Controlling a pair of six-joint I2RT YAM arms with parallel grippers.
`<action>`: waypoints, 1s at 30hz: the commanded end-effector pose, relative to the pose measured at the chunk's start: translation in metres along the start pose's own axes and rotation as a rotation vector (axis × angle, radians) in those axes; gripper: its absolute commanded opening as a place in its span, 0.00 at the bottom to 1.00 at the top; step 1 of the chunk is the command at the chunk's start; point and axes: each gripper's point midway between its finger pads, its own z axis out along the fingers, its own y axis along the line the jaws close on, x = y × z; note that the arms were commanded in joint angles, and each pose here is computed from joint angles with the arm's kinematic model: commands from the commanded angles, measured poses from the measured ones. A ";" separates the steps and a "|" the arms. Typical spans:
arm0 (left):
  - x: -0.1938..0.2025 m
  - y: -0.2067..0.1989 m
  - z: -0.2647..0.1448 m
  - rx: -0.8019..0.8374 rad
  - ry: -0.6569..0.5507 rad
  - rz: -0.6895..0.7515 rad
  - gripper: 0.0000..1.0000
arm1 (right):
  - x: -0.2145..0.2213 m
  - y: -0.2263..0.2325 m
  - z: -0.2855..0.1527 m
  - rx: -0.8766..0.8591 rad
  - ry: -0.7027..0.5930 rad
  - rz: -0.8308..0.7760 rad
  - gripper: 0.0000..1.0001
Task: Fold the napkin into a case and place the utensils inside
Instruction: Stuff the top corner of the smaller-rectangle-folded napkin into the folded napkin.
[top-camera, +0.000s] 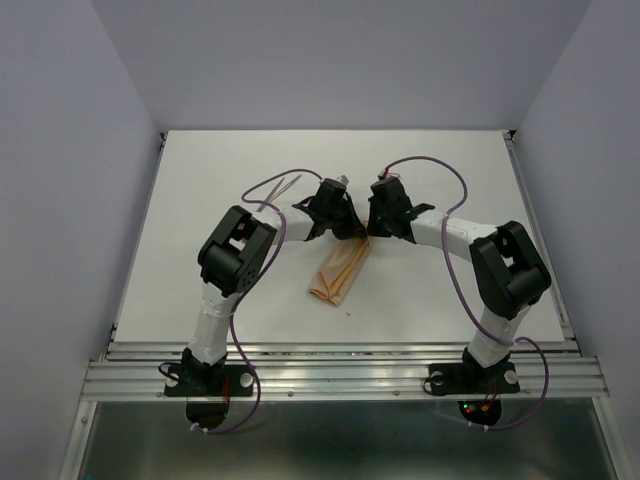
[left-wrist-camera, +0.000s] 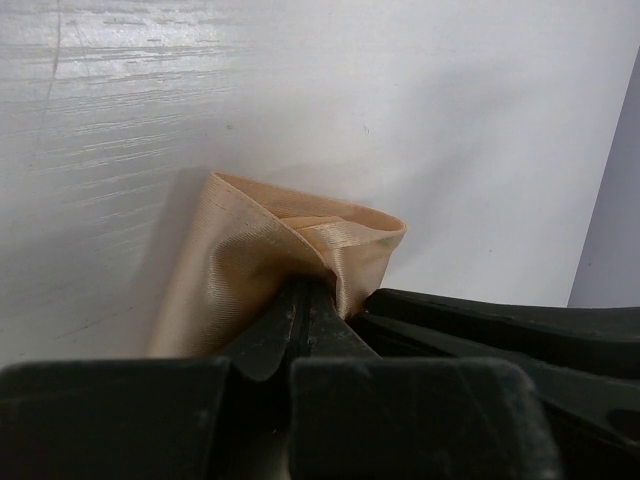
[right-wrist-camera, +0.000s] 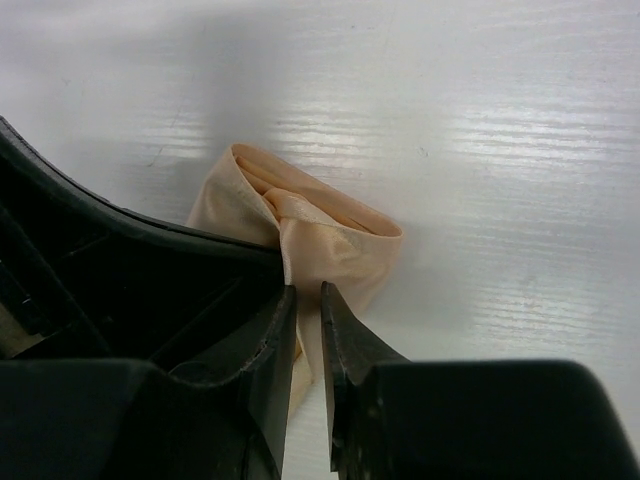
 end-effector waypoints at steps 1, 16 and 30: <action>-0.001 -0.017 -0.012 0.028 -0.009 0.041 0.00 | -0.014 0.007 0.001 -0.008 -0.024 -0.006 0.22; 0.000 -0.015 -0.011 0.028 -0.002 0.040 0.00 | -0.032 0.019 -0.005 -0.049 -0.074 0.015 0.26; -0.001 -0.018 -0.015 0.032 -0.014 0.044 0.00 | -0.013 0.008 0.014 0.009 -0.018 0.019 0.10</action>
